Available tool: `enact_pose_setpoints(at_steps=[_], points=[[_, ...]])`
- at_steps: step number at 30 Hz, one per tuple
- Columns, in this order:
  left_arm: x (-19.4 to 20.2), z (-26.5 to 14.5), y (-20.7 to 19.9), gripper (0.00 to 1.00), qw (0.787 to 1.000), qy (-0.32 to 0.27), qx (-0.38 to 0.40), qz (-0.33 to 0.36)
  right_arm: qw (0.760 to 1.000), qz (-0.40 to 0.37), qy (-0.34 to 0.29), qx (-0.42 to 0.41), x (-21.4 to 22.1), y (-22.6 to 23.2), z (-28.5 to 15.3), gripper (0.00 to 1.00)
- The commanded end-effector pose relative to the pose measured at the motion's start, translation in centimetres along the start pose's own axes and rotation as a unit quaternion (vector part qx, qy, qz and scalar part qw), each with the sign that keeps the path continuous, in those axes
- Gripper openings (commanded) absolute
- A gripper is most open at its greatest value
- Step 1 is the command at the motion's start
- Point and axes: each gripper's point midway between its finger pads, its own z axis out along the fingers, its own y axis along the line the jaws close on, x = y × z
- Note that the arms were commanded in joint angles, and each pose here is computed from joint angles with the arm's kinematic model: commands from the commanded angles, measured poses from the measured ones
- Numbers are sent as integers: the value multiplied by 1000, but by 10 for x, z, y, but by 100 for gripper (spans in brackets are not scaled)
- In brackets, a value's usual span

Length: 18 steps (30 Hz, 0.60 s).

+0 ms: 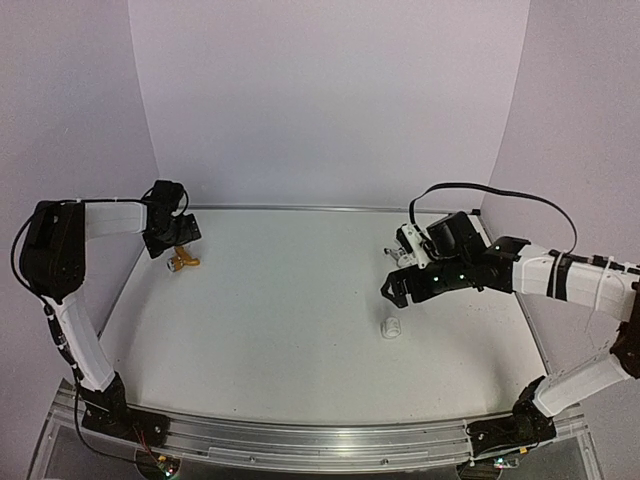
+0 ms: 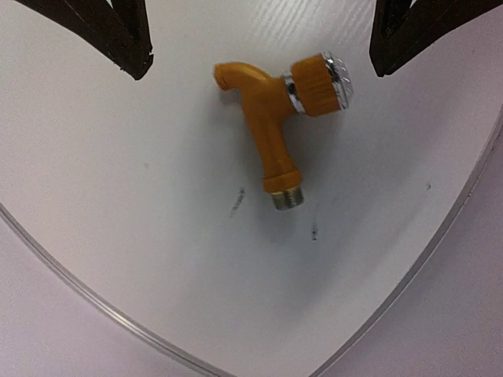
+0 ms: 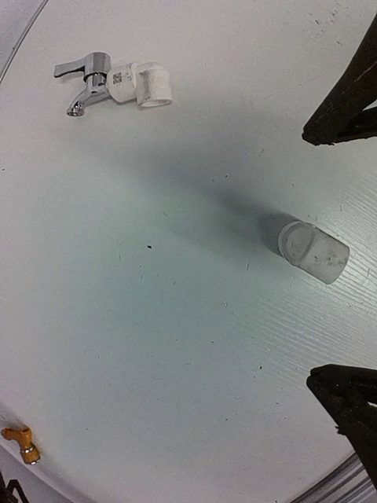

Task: Install the water faucets

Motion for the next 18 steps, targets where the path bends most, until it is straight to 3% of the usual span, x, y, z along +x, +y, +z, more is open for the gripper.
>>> enact_pose_setpoints(at_steps=[1,12,18], points=[[-10,24,11,100,998,29,-31,-38,999,-15,-50,4,-15,-1,-15,98],[19,58,10,99,994,53,-94,-13,998,-16,-67,-13,-19,5,-18,98],[17,61,25,92,990,37,-133,-4,997,-9,-69,-24,-22,9,-18,98]])
